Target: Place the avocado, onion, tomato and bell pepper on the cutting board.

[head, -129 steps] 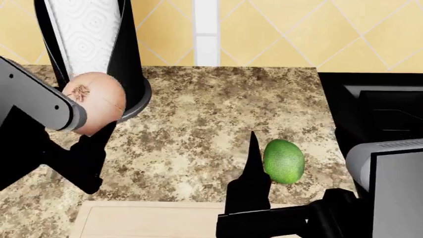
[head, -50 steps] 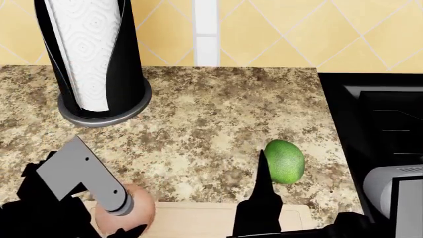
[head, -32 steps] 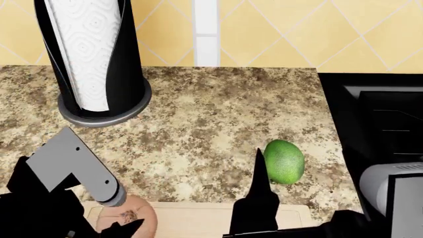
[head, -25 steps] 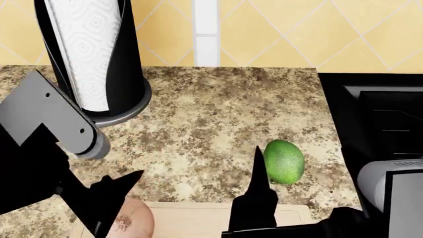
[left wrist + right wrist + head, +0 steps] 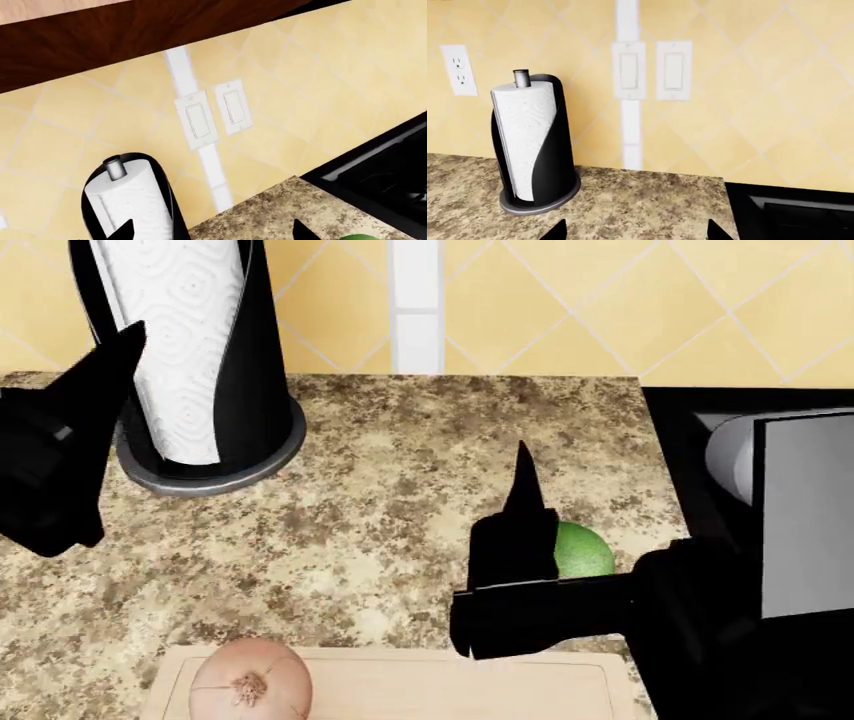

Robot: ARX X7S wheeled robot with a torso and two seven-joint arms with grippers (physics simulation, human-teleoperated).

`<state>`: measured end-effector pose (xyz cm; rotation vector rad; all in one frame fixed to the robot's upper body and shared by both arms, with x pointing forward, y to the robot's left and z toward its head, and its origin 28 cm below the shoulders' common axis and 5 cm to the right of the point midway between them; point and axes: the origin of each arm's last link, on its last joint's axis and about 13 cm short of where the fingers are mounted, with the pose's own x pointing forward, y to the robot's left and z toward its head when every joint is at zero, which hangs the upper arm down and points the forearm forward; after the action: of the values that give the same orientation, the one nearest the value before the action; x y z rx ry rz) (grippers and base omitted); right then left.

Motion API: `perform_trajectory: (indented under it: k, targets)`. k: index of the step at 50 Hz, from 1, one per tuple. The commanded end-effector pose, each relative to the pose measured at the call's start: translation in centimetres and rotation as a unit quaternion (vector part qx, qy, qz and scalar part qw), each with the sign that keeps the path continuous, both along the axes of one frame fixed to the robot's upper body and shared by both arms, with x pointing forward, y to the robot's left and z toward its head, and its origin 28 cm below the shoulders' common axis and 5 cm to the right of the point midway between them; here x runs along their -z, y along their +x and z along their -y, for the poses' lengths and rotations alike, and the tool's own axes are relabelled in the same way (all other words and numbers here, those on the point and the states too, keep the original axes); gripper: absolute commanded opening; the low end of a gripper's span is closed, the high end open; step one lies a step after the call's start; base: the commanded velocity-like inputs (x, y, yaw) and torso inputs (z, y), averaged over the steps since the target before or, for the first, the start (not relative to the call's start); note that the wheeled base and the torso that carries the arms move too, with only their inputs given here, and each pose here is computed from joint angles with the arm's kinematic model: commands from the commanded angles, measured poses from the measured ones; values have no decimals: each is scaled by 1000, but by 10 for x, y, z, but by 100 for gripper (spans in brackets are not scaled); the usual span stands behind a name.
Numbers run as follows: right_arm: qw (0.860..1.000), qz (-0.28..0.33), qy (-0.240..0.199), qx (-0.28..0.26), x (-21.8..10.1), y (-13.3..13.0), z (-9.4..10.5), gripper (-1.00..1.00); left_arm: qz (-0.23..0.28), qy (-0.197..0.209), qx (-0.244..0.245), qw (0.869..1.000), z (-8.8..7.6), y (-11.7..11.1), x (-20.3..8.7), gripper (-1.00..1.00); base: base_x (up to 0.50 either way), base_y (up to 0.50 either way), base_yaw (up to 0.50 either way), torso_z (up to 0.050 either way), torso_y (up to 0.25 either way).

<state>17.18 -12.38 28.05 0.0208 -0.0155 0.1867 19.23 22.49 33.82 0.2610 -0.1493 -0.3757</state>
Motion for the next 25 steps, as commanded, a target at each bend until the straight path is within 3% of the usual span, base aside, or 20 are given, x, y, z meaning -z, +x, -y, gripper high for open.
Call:
perform_trajectory:
  k: [1,14,25]
  targets:
    - [1000,8,-9,-3,-17,28,3,100,56,-63,-32,996,-1,-26,24,100,0,0,0,0,0]
    - [998,-57,-39,5,-30,51,6,100,67,-82,-26,994,1,-33,34,100,0,0,0,0,0]
    - [993,-105,-55,0,-35,72,6,100,67,-94,-21,993,-1,-27,39,100,0,0,0,0,0]
